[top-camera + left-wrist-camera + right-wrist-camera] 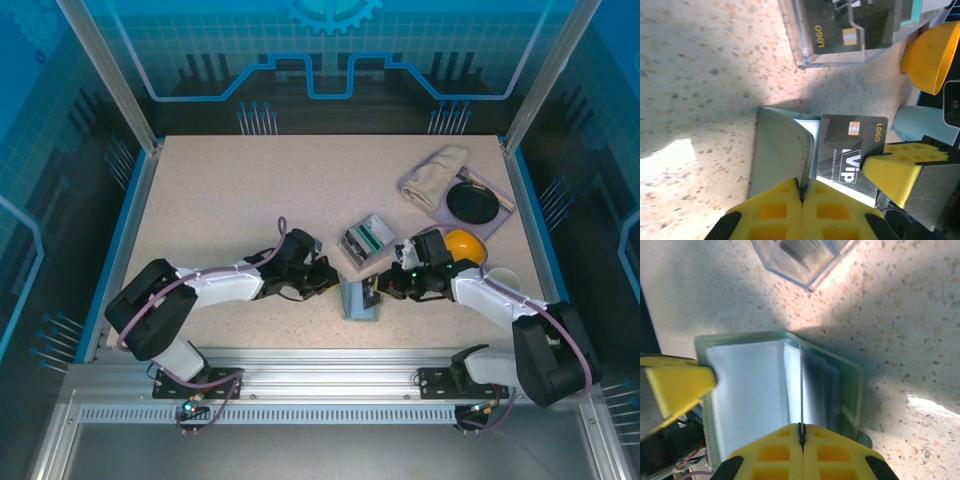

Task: Put the credit cards into the card holder
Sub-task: Open the card holder at the bottom-center of the table.

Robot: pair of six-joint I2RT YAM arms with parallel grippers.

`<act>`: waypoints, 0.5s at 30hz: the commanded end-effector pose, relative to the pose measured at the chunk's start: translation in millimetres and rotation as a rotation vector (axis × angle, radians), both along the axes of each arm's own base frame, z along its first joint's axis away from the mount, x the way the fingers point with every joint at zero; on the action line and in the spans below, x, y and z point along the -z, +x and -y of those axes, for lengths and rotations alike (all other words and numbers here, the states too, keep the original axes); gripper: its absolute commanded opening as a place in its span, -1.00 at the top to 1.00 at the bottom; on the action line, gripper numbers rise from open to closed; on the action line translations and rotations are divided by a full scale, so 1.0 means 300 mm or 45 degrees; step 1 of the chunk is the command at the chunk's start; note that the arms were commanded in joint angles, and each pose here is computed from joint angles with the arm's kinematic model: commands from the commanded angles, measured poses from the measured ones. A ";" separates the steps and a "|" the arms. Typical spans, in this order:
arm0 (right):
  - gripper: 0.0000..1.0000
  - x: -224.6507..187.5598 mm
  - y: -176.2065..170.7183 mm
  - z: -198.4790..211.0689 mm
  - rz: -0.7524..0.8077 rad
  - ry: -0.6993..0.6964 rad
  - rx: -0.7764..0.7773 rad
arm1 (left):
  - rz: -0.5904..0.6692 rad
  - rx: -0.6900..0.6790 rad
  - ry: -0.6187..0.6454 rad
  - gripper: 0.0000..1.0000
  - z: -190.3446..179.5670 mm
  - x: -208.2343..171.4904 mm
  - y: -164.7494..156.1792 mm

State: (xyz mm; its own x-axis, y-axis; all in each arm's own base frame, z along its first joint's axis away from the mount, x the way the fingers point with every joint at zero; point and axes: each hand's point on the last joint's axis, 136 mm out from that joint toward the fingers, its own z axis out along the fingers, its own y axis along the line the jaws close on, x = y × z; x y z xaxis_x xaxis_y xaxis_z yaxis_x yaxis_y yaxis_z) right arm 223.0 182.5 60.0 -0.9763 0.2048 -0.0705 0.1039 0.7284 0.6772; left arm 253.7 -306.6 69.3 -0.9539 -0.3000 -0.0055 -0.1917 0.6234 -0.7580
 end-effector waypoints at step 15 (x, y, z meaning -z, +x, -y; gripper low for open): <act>0.99 -0.034 0.006 -0.061 0.113 -0.092 -0.101 | -0.049 0.138 0.209 0.60 -0.120 0.150 -0.089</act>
